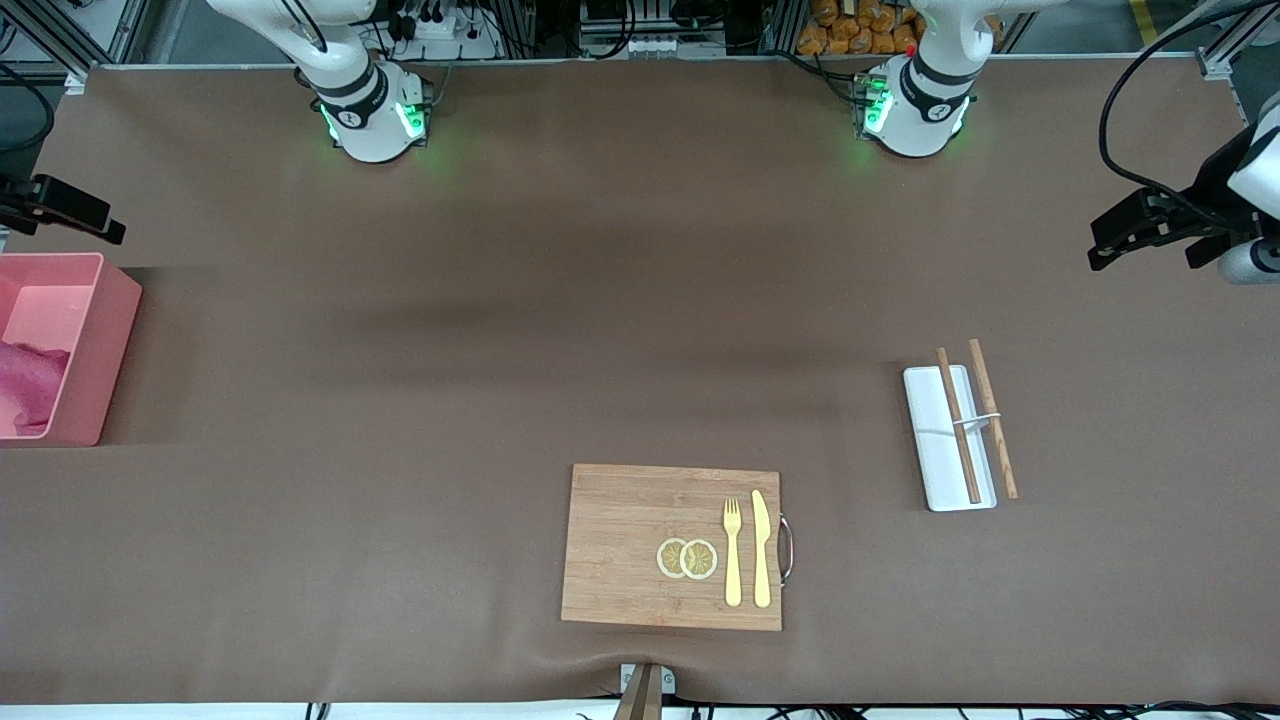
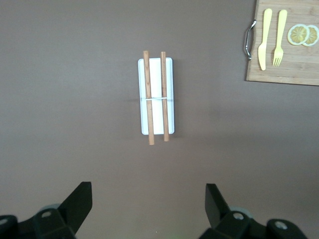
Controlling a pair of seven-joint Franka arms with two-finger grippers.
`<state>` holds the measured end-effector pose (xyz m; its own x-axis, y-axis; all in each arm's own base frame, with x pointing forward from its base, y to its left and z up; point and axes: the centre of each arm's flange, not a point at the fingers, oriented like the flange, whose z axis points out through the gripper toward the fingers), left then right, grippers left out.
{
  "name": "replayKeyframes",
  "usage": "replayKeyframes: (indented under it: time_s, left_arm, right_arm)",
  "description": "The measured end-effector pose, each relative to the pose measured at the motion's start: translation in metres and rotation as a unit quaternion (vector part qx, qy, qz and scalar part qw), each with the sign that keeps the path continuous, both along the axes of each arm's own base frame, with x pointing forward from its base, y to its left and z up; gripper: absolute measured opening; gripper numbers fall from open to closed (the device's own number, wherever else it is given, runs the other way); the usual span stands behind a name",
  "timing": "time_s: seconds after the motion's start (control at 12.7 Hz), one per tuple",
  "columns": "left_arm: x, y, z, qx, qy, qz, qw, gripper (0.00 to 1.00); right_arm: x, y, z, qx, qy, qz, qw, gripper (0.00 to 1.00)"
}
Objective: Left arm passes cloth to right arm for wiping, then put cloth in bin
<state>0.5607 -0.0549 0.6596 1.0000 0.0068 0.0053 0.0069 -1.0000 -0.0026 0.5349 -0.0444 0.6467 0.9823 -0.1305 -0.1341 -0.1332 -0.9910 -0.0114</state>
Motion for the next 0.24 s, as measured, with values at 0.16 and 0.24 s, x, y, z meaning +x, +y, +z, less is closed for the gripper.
replayKeyframes:
  time_s: [0.16, 0.24]
  left_arm:
    - [0.0000, -0.0005, -0.0005, -0.001, 0.001, 0.000, 1.000, 1.00]
    - [0.0000, -0.0005, -0.0006, -0.001, 0.001, 0.000, 1.000, 1.00]
  right_arm:
    - [0.0002, 0.0033, -0.0007, 0.000, 0.001, 0.004, 1.000, 1.00]
    - [0.0002, 0.0047, -0.0006, 0.000, 0.001, 0.006, 1.000, 1.00]
